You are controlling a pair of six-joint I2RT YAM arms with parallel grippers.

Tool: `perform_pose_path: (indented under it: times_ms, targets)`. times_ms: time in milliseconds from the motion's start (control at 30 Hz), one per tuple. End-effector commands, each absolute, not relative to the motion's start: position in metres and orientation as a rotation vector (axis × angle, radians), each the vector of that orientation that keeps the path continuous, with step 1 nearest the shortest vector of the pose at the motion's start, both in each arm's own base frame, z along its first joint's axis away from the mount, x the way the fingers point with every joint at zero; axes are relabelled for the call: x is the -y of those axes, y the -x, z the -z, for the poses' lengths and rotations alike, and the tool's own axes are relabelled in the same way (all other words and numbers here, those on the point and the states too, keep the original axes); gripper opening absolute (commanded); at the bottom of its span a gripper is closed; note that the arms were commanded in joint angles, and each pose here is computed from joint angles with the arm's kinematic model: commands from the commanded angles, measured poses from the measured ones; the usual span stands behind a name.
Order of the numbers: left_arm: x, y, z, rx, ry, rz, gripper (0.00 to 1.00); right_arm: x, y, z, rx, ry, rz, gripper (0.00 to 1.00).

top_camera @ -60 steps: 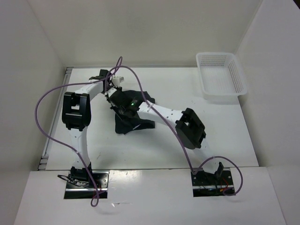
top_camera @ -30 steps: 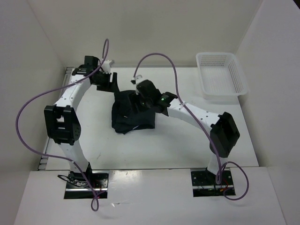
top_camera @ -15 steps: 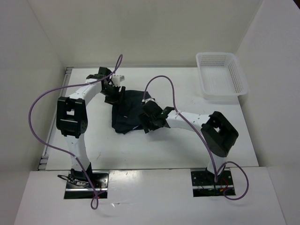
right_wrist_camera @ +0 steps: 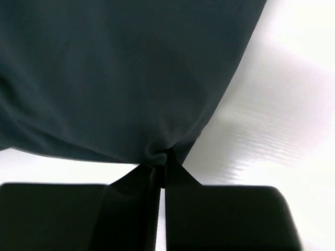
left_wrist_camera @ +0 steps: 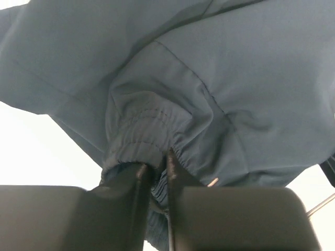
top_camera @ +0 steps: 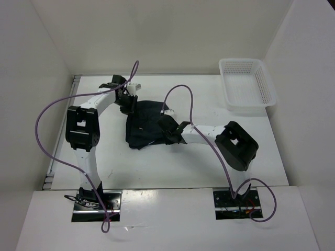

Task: Fold and stack the shorts
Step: Fold the shorts

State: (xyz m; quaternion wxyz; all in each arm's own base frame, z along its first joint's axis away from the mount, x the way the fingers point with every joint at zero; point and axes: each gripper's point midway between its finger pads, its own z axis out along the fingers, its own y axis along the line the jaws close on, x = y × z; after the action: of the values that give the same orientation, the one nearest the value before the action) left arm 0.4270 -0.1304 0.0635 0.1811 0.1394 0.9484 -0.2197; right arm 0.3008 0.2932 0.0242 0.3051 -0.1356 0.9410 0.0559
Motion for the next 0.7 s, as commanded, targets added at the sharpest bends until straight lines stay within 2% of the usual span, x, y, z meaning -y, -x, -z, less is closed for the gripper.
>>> perform_pose_path:
  times_ms: [0, 133, 233, 333, 433, 467, 500, 667]
  targets:
    - [0.128, -0.454, -0.090, -2.570, -0.394, 0.633, 0.20, -0.277, -0.310, -0.018, -2.456, 0.222, -0.059, 0.01]
    - [0.107, -0.471, -0.138, -2.462, -0.351, 0.635, 0.08, -0.257, -0.305, -0.031, -2.419, 0.148, -0.017, 0.01]
    - [0.101, -0.464, -0.152, -2.457, -0.333, 0.681, 0.07, -0.252, -0.303, -0.047, -2.383, 0.154, -0.045, 0.01]
    - [0.102, -0.451, -0.138, -2.521, -0.318, 0.713, 0.07, -0.257, -0.299, -0.060, -2.342, 0.194, -0.104, 0.01]
    - [0.102, -0.440, -0.106, -2.610, -0.291, 0.741, 0.15, -0.264, -0.295, -0.060, -2.338, 0.270, -0.160, 0.13]
    - [0.102, -0.434, -0.094, -2.644, -0.281, 0.752, 0.27, -0.267, -0.293, -0.059, -2.346, 0.296, -0.177, 0.18]
    - [0.102, -0.433, -0.082, -2.670, -0.273, 0.760, 0.33, -0.266, -0.293, -0.059, -2.344, 0.307, -0.172, 0.27]
    - [0.103, -0.428, -0.067, -2.708, -0.261, 0.788, 0.63, -0.276, -0.288, -0.075, -2.307, 0.436, -0.247, 0.47]
